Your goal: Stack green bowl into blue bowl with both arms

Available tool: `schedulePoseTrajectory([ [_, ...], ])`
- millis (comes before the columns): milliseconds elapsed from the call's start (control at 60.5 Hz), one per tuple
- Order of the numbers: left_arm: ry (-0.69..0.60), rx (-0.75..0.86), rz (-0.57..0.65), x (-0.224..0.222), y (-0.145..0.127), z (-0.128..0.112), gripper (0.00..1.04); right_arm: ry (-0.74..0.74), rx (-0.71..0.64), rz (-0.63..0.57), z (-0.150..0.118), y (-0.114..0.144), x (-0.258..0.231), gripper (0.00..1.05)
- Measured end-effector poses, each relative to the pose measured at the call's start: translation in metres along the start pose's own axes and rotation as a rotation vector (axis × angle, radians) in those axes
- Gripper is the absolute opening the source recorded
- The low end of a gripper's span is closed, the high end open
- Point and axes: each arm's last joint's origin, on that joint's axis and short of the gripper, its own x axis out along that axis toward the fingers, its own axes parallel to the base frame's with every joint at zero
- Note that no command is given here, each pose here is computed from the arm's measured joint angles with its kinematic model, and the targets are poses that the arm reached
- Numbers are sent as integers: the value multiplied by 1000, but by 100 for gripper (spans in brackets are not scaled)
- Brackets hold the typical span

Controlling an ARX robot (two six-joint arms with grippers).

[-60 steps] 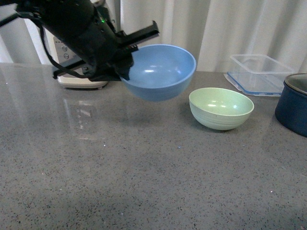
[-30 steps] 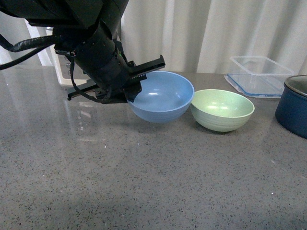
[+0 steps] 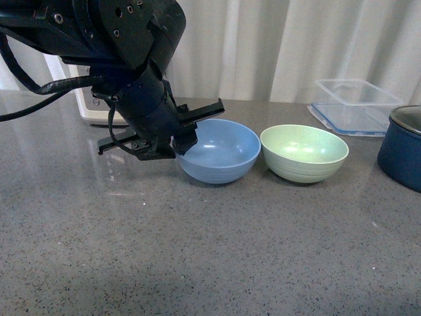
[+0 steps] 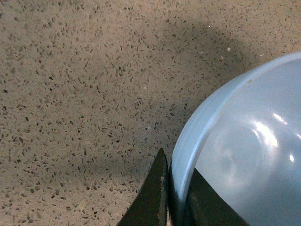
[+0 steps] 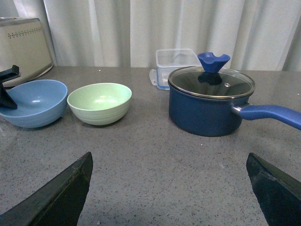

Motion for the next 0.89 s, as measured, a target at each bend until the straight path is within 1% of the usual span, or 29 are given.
schedulePoseTrajectory([
  [33,0,0,-2,0,0,0,23,0,0,0,0,0,0,95],
  [50,1,0,-5,0,0,0,28,0,0,0,0,0,0,95],
  [132,-6,4,-19,-3,-1,2,46,0,0,0,0,0,0,95],
  [165,-18,14,-28,-7,-1,4,55,0,0,0,0,0,0,95],
  [198,-34,24,-31,-11,-2,6,61,0,0,0,0,0,0,95],
  [215,-53,29,-36,-17,-2,7,66,0,0,0,0,0,0,95],
  [281,-108,56,-56,-31,-3,10,75,0,0,0,0,0,0,95],
  [314,-160,83,-65,-41,-2,13,80,0,0,0,0,0,0,95],
  [331,-234,102,-60,-54,-2,16,85,0,0,0,0,0,0,95],
  [397,-488,153,-52,-97,0,24,99,0,0,0,0,0,0,95],
  [430,-628,175,-43,-115,3,28,93,0,0,0,0,0,0,95],
  [463,-742,197,-54,-130,9,27,86,0,0,0,0,0,0,95],
  [479,-786,219,-56,-136,13,25,83,0,0,0,0,0,0,95],
  [496,-803,220,-60,-139,15,23,81,0,0,0,0,0,0,95],
  [529,-852,242,-59,-146,27,14,74,0,0,0,0,0,0,95],
  [595,-865,271,-43,-147,46,-5,63,0,0,0,0,0,0,95],
  [678,-818,302,-8,-142,75,-37,47,0,0,0,0,0,0,95],
  [727,-799,310,2,-142,87,-50,40,0,0,0,0,0,0,95],
  [777,-788,315,12,-148,104,-69,25,0,0,0,0,0,0,95],
  [826,-796,316,6,-154,110,-76,18,0,0,0,0,0,0,95],
  [893,-809,319,1,-163,119,-88,6,0,0,0,0,0,0,95],
])
